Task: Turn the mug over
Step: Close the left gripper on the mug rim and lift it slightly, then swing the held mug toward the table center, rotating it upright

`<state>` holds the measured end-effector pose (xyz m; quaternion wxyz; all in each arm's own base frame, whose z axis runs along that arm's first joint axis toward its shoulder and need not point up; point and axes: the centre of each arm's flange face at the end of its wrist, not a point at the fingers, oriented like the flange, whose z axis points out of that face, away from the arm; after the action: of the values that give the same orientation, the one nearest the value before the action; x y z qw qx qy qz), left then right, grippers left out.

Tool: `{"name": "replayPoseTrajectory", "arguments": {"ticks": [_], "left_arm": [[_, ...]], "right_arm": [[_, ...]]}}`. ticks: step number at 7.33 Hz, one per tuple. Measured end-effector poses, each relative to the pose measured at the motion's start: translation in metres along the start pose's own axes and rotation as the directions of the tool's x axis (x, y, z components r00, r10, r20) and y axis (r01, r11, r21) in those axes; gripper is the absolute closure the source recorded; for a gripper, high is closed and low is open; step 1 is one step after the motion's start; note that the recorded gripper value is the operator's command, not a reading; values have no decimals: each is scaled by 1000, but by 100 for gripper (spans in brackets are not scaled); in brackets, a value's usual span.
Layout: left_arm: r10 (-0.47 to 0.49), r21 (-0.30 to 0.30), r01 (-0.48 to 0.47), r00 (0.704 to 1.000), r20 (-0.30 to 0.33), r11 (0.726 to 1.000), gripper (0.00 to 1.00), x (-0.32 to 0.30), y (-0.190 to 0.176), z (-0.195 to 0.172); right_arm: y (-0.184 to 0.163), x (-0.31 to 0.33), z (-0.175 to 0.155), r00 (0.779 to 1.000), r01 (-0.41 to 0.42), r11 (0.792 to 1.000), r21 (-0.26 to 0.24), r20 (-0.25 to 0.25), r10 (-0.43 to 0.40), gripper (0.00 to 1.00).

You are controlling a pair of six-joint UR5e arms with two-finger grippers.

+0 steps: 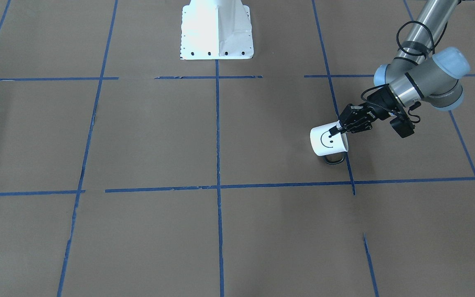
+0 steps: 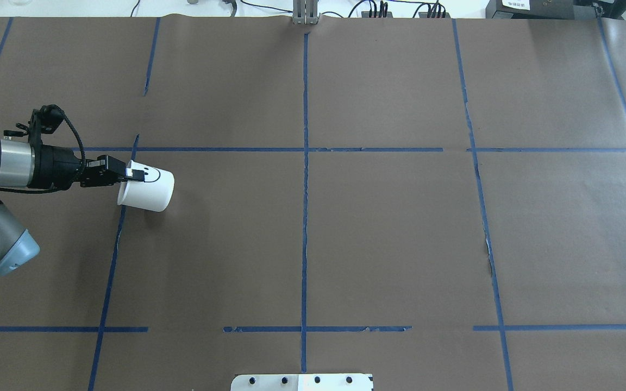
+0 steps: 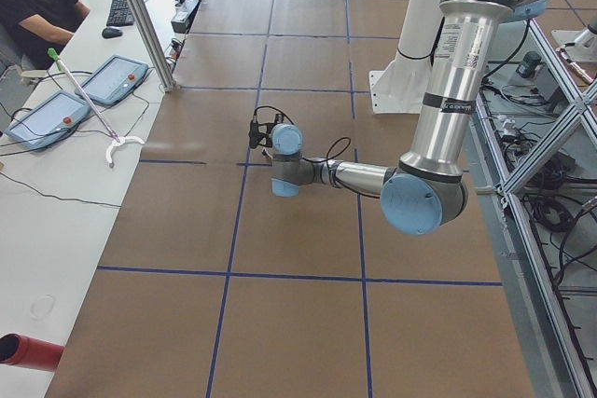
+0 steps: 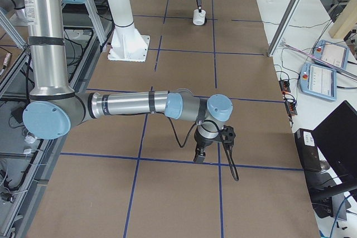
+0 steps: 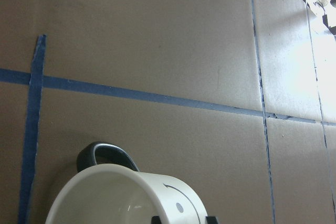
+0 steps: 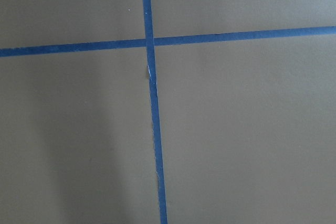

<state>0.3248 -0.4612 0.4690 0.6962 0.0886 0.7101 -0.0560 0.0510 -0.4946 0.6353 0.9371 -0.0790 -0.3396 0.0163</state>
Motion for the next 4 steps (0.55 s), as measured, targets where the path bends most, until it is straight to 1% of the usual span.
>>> {"name": "replayPoseTrajectory", "arguments": {"ticks": [2, 4], "left_arm": [[-17, -17, 16, 1000, -22, 1000, 100, 16, 5, 7], [-35, -24, 34, 999, -32, 999, 100, 44, 1, 16]], "right_arm": [[0, 0, 0, 1000, 0, 1000, 0, 0, 0, 0], [0, 0, 0, 1000, 0, 1000, 0, 0, 0, 0]]}}
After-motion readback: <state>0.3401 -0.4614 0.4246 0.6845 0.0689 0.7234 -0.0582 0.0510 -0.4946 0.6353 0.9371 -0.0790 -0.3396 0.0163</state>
